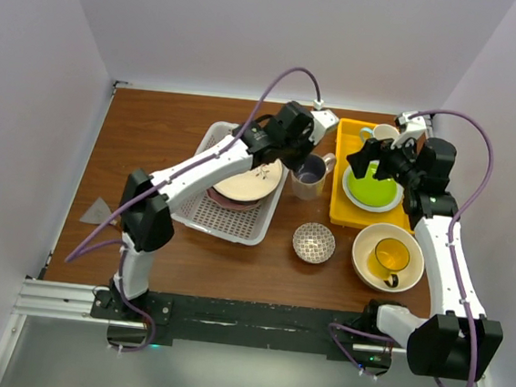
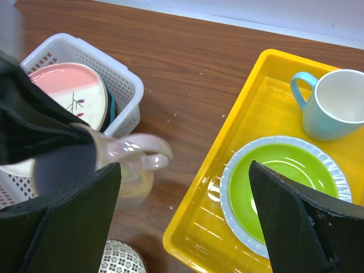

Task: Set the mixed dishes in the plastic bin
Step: Pick up the cup at the center of the board, then place the cup in the plastic bin.

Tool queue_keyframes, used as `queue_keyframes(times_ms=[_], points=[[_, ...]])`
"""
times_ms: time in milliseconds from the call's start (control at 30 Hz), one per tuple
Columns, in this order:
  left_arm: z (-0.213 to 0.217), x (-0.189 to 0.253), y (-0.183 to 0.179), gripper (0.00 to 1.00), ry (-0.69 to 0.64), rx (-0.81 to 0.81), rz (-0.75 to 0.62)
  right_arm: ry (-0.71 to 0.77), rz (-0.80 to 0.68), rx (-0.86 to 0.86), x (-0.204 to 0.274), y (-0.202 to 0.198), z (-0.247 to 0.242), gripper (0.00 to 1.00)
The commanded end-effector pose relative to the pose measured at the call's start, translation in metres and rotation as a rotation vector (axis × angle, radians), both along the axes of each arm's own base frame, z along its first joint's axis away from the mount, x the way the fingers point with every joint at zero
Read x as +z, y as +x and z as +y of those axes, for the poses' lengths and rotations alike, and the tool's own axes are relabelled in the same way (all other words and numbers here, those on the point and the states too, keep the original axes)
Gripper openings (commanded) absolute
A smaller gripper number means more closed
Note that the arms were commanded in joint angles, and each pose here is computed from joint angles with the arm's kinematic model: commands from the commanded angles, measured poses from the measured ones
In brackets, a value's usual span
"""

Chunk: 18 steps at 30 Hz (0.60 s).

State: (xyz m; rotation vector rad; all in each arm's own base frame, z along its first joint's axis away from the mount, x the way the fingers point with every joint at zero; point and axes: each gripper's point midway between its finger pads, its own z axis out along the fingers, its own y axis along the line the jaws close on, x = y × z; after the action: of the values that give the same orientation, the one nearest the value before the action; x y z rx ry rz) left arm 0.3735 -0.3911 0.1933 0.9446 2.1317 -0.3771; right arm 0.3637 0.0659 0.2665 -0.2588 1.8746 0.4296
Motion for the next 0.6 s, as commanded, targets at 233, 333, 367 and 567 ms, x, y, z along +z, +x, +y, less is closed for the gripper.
queue_keyframes(times_ms=[233,333,367,567], points=[[0.018,0.131,-0.004,0.0,-0.26,0.032,-0.195,0.012,-0.031,0.019,0.012,-0.002,0.001,0.98],[0.023,0.138,-0.01,0.0,-0.271,0.03,-0.202,0.011,-0.033,0.035,0.012,-0.003,0.003,0.98],[0.025,0.14,-0.012,0.0,-0.274,0.032,-0.204,0.01,-0.033,0.04,0.012,-0.003,0.003,0.98],[0.037,0.149,-0.03,0.0,-0.293,0.012,-0.206,0.014,-0.03,0.072,0.012,-0.006,0.008,0.98]])
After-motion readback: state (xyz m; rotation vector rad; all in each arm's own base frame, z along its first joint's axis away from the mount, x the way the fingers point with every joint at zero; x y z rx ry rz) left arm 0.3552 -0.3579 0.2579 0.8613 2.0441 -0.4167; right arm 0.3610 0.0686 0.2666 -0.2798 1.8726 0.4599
